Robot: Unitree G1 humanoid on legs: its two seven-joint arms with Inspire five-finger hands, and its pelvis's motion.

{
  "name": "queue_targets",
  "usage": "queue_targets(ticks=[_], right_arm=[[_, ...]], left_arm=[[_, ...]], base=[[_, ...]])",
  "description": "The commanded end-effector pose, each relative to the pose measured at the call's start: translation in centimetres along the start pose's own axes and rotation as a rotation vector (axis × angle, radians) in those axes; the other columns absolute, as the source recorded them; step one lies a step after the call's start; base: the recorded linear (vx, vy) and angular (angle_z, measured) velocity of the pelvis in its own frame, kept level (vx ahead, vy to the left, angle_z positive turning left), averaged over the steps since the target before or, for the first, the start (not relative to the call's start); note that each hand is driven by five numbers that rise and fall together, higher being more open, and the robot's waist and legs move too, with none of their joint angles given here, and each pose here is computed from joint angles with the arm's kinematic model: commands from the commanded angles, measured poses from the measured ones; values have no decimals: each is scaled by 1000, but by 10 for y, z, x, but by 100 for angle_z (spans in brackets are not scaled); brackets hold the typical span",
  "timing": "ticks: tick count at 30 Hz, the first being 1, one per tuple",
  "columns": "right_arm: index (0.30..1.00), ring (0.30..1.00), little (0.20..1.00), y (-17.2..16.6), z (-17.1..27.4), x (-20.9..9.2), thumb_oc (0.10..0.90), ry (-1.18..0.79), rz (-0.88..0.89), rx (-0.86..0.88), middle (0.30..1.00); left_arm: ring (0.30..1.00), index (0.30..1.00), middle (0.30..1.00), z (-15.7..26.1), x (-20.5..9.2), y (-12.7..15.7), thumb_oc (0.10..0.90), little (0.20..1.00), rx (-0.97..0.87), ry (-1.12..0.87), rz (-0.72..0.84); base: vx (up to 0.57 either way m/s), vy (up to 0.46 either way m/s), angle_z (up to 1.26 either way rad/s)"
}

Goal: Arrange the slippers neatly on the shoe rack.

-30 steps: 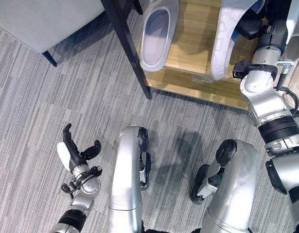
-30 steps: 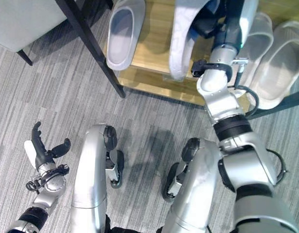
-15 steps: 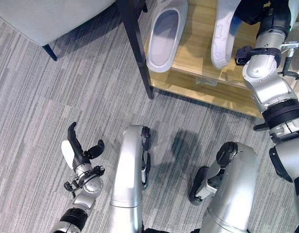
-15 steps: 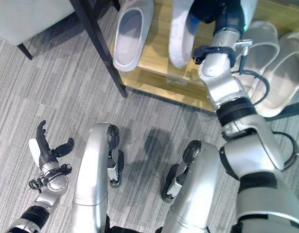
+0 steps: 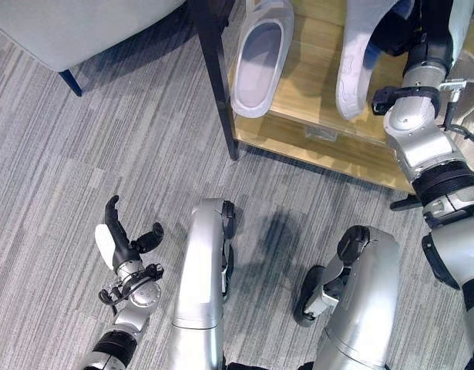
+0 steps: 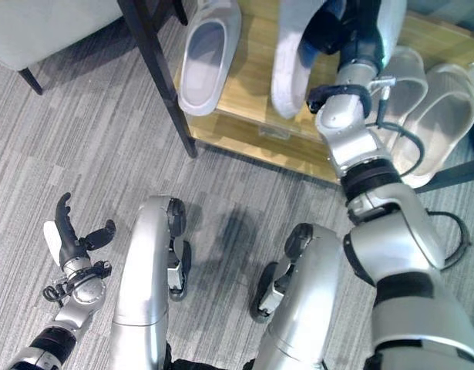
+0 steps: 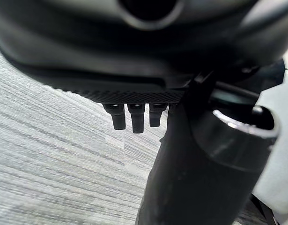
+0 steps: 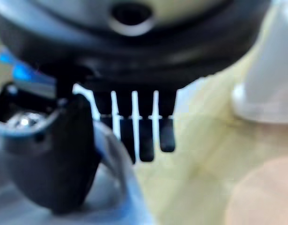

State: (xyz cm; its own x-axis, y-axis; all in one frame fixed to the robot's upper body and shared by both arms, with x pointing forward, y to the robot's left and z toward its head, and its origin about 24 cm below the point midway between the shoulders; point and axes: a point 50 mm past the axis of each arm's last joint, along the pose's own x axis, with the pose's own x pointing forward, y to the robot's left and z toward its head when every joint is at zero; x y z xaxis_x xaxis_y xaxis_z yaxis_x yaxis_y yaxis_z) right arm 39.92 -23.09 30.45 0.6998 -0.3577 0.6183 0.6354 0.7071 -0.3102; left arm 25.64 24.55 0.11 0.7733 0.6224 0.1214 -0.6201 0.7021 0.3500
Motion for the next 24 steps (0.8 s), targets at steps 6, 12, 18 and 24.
queue_targets(ticks=[6,12,18,24], right_arm=[[300,300,300,-6,52,19,400,-149,-48,89,300],[514,514,514,-9,56,23,543,-153,-62,70,514],[900,900,900,-8,59,22,800,-168,-74,60,900],[900,900,900,-10,55,23,800,-149,-91,47,900]], left_arm=[[900,900,900,13,5,8,800,900,-48,-105,15],[900,900,900,8,4,9,800,900,-31,-90,16],[900,900,900,5,2,6,800,900,-68,-50,13],[900,900,900,2,0,2,800,900,-63,-31,0]], base=[[0,0,0],[0,0,0],[0,0,0],[0,0,0]])
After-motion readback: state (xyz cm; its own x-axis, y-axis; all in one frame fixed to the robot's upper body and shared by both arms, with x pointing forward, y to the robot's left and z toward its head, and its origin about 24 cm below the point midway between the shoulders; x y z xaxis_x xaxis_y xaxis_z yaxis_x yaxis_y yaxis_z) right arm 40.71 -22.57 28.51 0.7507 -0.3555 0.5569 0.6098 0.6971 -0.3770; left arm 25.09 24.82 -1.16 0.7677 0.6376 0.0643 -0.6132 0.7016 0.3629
